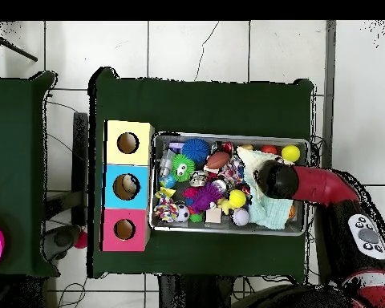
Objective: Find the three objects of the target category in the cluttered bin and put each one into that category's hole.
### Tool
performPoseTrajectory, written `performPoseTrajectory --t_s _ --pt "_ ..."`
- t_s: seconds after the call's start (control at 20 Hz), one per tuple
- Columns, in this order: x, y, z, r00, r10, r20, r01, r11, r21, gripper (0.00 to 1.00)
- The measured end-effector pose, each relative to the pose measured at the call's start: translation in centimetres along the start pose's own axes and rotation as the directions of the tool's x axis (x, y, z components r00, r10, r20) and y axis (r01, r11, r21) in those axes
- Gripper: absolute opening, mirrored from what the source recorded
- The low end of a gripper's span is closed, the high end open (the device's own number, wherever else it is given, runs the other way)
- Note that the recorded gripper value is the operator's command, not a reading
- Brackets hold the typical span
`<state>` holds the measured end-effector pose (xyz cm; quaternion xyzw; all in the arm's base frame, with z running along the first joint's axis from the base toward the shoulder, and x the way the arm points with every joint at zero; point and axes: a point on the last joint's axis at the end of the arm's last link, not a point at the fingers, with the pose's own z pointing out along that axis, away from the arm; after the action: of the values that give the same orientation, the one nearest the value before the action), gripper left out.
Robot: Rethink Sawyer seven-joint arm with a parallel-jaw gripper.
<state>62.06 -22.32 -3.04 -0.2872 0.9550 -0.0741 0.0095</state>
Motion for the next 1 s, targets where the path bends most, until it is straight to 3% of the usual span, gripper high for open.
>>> performPoseTrajectory --t_s 0.15,0.2,0.35,0.45,0.75,0.85,0.95,1.0 --pt "0.1 -0.8 -0.1 0.9986 0.050 0.021 -0.049 0.9986 -0.020 0.00" --pt "0.3 -1.2 0.0 0.9953 0.089 0.038 -0.088 0.9953 -0.040 0.00" --pt "0.6 -1.4 0.1 0.9904 0.127 0.054 -0.123 0.9900 -0.068 0.00" --pt "1.0 -1.6 0.0 0.9818 0.175 0.073 -0.167 0.9805 -0.103 0.00" --pt "1.3 -1.6 -0.6 0.9615 0.260 0.089 -0.243 0.9559 -0.165 0.00" --pt "1.1 -1.1 -1.0 0.9451 0.312 0.097 -0.286 0.9340 -0.214 0.00" --pt "1.0 -0.7 -1.2 0.9344 0.342 0.099 -0.310 0.9181 -0.247 0.00" --pt "0.8 -0.1 -1.5 0.9176 0.385 0.099 -0.343 0.8920 -0.295 0.00"
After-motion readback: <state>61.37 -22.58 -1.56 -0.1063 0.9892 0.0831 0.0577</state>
